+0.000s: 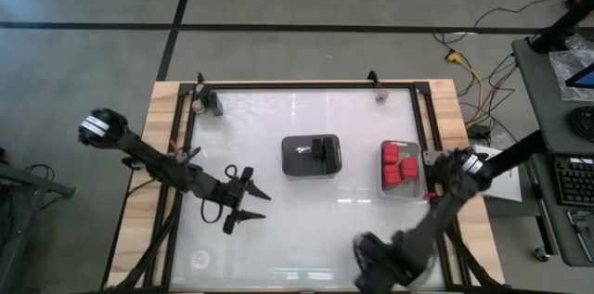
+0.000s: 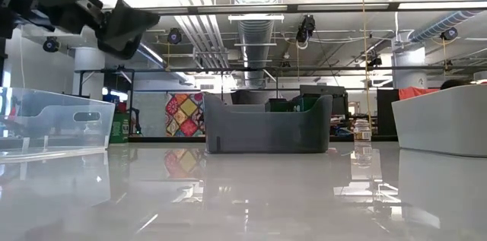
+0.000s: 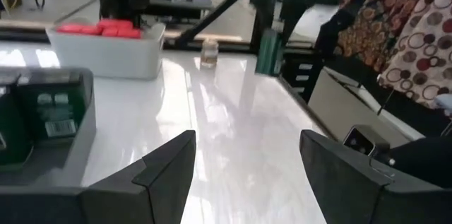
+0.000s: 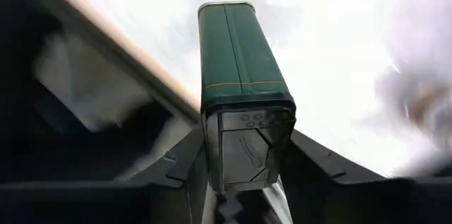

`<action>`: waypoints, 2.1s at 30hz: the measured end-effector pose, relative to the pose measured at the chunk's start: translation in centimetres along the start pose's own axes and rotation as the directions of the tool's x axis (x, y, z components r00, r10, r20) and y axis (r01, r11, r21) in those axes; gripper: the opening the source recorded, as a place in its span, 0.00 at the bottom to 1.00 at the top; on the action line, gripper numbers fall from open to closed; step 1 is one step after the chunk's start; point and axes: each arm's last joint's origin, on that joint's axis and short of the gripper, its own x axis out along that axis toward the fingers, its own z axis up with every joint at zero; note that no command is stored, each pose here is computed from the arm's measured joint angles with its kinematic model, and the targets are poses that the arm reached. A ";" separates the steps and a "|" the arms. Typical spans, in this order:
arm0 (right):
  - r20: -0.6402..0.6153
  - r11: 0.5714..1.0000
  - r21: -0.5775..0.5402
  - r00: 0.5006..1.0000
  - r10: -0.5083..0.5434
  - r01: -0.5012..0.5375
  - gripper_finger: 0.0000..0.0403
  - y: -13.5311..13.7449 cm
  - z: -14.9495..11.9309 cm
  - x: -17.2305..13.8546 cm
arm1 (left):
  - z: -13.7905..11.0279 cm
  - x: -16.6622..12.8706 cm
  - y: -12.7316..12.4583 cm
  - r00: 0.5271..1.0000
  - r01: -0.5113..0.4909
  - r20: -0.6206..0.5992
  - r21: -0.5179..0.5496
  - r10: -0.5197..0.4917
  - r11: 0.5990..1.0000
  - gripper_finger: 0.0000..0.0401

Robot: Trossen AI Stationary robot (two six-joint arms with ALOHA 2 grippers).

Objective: Sort spices by type
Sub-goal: Put the green spice can into the gray bin

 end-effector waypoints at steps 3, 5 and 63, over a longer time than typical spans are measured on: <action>0.088 0.997 0.036 0.994 0.069 -0.073 0.31 0.8 3.5 -2.2 | -0.7 0.2 0.1 0.999 -0.031 -0.039 -0.032 0.029 0.999 0.60; 0.138 0.991 0.060 0.984 0.109 -0.118 0.32 1.1 5.7 -3.5 | -1.4 0.4 0.3 0.994 -0.083 -0.079 -0.061 0.079 0.995 0.60; 0.128 0.927 0.373 0.992 -0.006 -0.043 0.34 -9.4 27.4 -5.0 | -2.7 0.8 0.7 0.977 -0.182 -0.121 -0.017 0.179 0.983 0.60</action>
